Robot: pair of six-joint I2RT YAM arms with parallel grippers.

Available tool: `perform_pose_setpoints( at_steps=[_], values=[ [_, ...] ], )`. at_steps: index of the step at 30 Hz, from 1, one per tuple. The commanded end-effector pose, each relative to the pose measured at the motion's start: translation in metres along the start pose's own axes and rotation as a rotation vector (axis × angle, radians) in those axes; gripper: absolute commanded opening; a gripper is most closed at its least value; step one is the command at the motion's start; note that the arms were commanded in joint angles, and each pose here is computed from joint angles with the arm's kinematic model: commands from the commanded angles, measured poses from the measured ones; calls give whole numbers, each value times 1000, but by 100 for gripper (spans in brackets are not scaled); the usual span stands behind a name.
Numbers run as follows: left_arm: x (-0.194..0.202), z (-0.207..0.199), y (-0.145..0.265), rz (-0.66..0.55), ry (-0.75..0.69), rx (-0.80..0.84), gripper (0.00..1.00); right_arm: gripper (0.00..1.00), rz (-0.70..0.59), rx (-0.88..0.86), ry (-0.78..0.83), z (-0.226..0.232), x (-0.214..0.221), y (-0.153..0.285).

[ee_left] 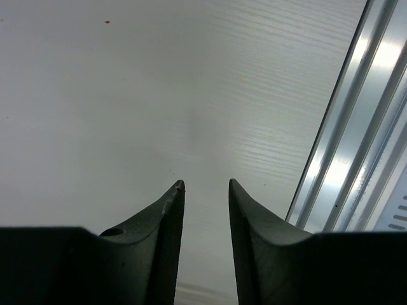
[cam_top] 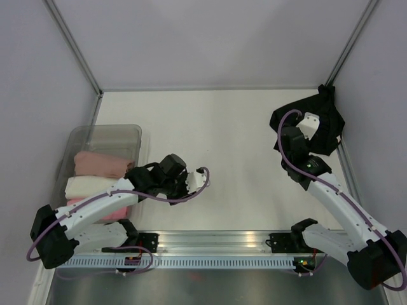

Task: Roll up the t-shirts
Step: Place the rolled tshirt into the container

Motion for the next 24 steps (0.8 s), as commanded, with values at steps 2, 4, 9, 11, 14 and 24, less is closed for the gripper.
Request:
perform_pose_setpoints(
  at_steps=[2, 4, 9, 11, 14, 24],
  values=[
    [-7, -5, -1, -66, -66, 37, 40, 68, 3, 31, -50, 10, -14, -6],
    [-7, -8, 0, -70, -74, 56, 41, 68, 9, 51, -47, 10, -18, -8],
    [-2, -13, 4, -95, -49, 98, 43, 68, 26, 65, -56, 15, -17, -13],
    [-2, -11, 5, -101, -44, 94, 43, 68, 15, 50, -77, 18, -20, -13],
    [-2, -9, 6, -106, -37, 89, 44, 69, -8, 27, -104, 20, -23, -12],
    [-1, -10, 5, -105, -31, 99, 45, 73, -34, 91, -175, 11, -30, -10]
  ],
)
Point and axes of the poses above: each gripper's point midway between its finger pads, its own y axis back along the fingers, its own z axis along the line the jaws close on, x = y × z, the point moved 1 cm from there along y, back along the fingers, and after that the axes turned 4 degrees about y, right-handed, at the moved point
